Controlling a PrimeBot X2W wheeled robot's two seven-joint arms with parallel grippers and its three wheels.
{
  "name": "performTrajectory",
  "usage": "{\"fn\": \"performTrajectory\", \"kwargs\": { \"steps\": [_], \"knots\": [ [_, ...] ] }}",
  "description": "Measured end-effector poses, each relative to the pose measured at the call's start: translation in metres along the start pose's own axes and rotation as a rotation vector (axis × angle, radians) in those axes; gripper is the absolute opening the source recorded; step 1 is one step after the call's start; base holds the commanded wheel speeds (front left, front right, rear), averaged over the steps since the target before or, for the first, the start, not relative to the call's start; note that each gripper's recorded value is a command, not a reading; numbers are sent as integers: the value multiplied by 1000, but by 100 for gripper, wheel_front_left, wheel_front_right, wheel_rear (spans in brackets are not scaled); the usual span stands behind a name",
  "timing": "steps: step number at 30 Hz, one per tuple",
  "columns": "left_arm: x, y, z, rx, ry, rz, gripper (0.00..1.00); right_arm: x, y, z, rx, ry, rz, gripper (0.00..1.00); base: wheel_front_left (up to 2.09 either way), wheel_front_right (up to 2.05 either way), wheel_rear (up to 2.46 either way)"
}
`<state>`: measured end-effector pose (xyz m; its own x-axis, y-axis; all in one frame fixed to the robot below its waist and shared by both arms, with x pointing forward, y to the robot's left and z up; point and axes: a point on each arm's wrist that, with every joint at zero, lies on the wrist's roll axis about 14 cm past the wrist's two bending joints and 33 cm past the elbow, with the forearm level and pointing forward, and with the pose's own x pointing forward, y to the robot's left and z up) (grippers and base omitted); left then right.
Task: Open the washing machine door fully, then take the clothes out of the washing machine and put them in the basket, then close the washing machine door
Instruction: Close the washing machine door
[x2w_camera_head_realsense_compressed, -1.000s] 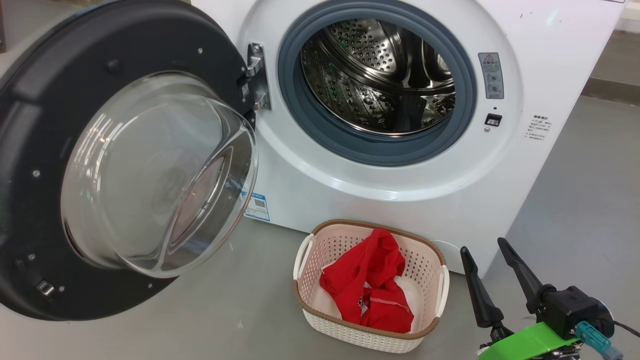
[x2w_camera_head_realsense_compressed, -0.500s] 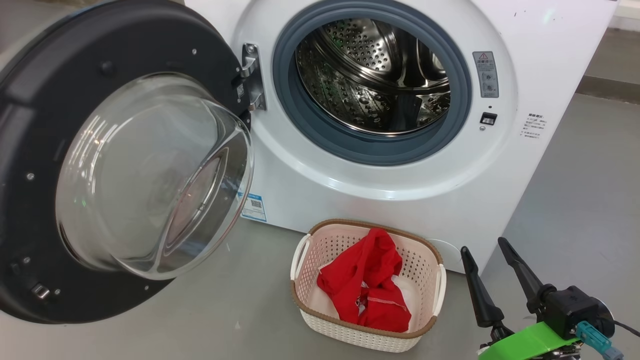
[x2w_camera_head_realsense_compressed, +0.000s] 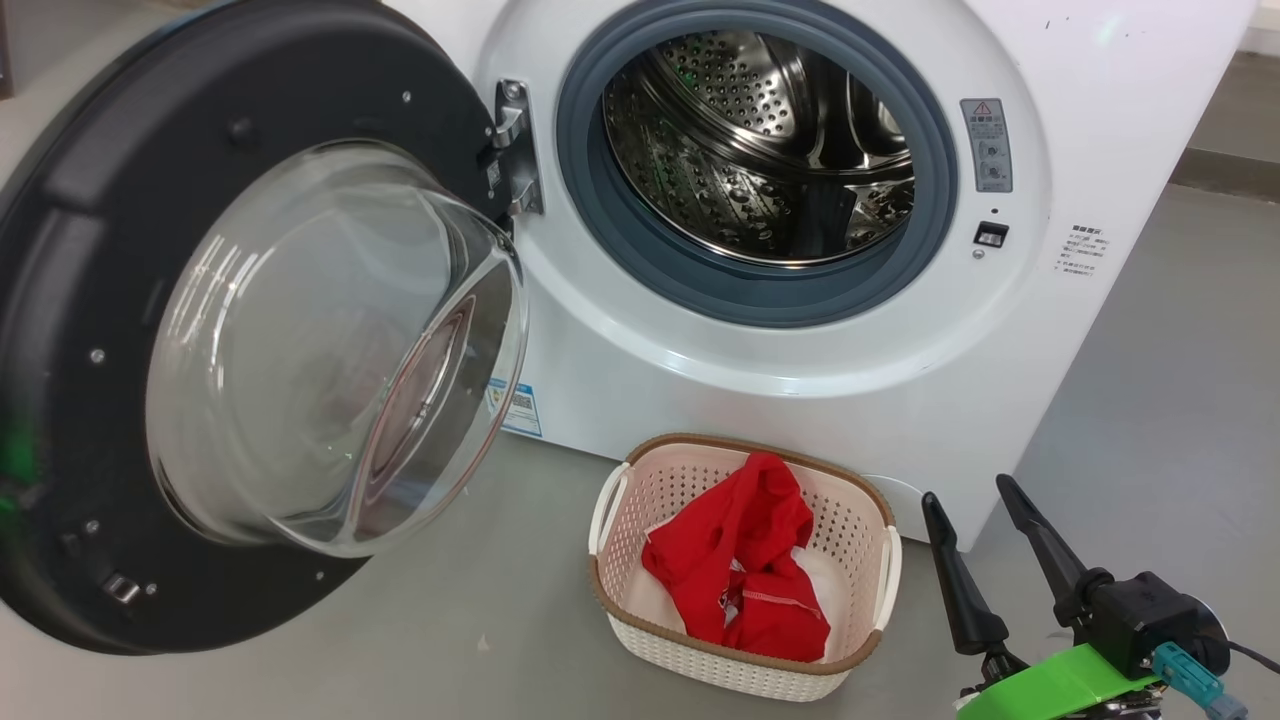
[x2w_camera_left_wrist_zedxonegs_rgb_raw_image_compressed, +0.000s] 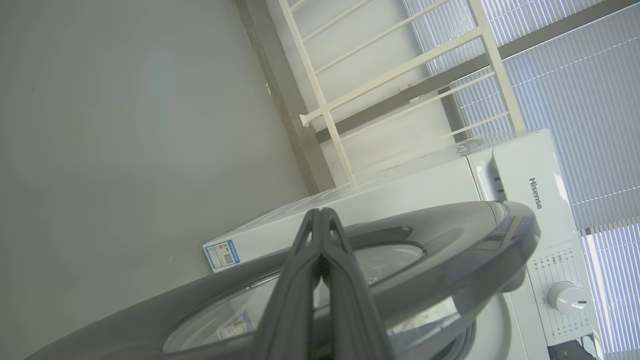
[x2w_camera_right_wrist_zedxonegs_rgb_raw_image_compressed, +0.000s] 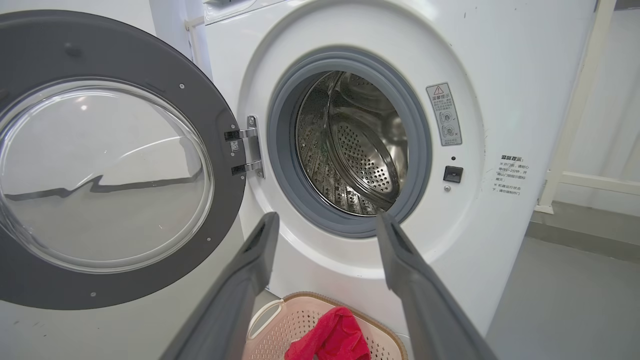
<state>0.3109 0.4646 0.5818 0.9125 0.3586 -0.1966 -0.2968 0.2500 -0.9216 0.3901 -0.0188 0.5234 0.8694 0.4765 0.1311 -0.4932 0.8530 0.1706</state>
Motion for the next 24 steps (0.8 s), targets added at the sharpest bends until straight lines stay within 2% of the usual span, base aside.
{"fn": "performTrajectory", "kwargs": {
  "steps": [24],
  "knots": [
    [-17,-23,-52,-73,112,-161,0,3,3,-3,9,7,10,100,0,0,0]
  ]
}}
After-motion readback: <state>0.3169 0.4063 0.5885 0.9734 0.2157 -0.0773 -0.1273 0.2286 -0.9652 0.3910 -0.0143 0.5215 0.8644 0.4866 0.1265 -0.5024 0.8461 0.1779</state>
